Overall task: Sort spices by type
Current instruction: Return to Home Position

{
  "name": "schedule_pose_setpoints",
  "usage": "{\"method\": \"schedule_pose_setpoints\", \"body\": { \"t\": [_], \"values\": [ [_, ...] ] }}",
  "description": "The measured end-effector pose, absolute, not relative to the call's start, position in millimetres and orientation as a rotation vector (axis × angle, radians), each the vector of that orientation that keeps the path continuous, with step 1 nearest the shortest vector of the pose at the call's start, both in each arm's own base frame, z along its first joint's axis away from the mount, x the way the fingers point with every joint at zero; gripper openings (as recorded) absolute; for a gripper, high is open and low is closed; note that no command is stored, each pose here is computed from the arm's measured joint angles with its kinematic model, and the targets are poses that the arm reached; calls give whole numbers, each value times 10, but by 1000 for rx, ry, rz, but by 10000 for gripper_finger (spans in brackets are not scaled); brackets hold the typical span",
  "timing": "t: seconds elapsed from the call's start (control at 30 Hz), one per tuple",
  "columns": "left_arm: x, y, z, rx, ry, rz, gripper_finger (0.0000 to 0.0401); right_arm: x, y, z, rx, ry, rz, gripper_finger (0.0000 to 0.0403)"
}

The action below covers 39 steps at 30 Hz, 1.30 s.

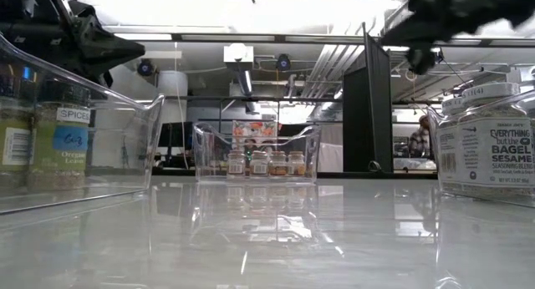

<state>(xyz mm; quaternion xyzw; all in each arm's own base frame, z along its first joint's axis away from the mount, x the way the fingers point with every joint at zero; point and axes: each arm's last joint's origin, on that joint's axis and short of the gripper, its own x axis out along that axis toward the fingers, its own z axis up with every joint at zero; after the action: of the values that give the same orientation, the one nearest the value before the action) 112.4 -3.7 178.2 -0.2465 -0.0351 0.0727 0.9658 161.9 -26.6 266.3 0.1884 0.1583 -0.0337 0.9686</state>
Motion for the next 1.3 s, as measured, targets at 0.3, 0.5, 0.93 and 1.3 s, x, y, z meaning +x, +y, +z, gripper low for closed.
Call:
{"method": "schedule_pose_setpoints", "body": {
  "t": [0.3,0.5,0.93,1.3],
  "values": [
    [1124,-37,1782,-499,-71,147,0,1188,6,2233,545,-26,-74,0],
    [1124,-37,1782,-499,-71,147,0,1210,56,1992,457,5,-123,0],
    [1125,-37,1782,-499,-71,147,0,1207,-74,1752,364,73,-86,0],
    [1125,-38,1782,-499,-71,147,0,1190,-120,1658,373,177,-63,0]
  ]
}}
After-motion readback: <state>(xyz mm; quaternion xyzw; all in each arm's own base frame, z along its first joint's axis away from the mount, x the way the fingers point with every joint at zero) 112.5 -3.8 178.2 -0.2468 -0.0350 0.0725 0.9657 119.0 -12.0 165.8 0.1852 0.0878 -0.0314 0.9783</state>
